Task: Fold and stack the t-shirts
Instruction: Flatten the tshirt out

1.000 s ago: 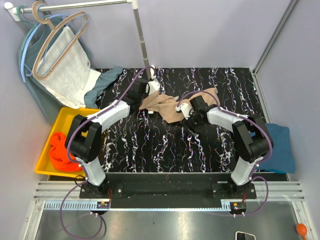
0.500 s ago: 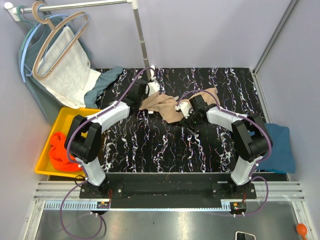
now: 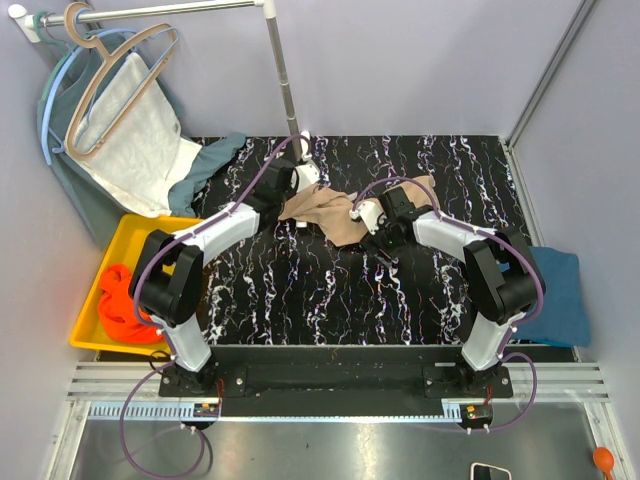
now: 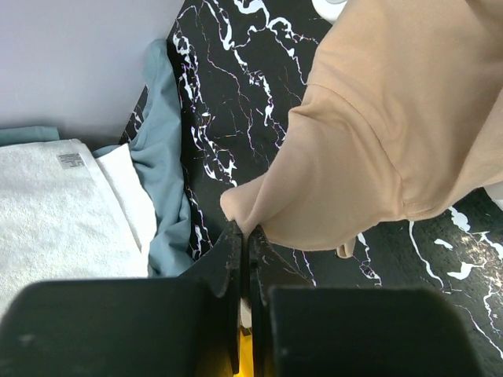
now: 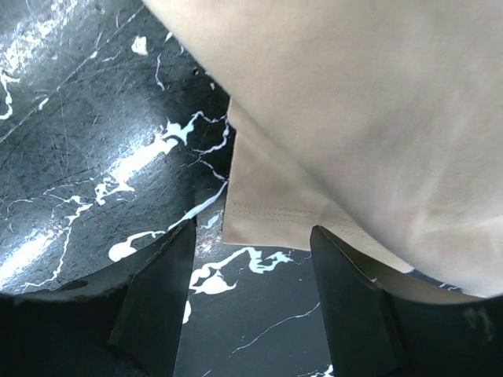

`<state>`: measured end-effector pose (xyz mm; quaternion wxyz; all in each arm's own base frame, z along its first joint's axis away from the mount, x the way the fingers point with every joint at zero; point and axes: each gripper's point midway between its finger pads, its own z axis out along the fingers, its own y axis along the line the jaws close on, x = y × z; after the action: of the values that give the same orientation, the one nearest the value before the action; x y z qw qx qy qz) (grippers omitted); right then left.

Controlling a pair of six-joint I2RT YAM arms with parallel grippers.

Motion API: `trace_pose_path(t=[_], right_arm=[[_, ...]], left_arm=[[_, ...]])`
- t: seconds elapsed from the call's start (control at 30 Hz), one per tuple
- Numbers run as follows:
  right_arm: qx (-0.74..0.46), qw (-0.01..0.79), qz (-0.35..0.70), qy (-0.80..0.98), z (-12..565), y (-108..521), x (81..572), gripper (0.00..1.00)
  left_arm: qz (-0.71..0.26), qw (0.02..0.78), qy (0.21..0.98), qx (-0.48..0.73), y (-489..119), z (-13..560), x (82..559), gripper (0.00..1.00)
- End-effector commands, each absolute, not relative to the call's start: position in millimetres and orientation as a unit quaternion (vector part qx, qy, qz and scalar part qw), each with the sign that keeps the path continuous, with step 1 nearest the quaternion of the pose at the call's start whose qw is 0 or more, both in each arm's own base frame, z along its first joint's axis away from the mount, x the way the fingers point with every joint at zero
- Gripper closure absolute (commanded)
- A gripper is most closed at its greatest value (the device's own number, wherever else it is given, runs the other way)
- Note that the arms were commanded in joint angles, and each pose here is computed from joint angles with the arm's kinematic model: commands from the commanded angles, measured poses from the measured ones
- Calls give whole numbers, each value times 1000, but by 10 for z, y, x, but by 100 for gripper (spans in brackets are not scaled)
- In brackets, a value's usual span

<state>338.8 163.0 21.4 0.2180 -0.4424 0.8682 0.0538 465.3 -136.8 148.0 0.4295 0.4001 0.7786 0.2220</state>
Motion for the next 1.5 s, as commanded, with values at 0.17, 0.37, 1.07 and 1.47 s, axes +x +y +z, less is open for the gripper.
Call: trace_pose_path(t=[0.17, 0.37, 1.07, 1.47], right_arm=[[-458, 214, 52, 861, 110, 1688, 3506, 32], [-461, 187, 62, 865, -186, 1686, 3427, 36], [-470, 83, 167, 863, -158, 1692, 2812, 32], [-471, 65, 171, 863, -60, 1597, 2584, 53]], left_arm=[[233, 472, 763, 375, -1352, 1792, 4704, 100], [243, 469, 758, 383, -1314, 1777, 4674, 100], [260, 455, 743, 415, -1160, 1822, 4519, 100], [268, 460, 740, 411, -1036, 1922, 4434, 100]])
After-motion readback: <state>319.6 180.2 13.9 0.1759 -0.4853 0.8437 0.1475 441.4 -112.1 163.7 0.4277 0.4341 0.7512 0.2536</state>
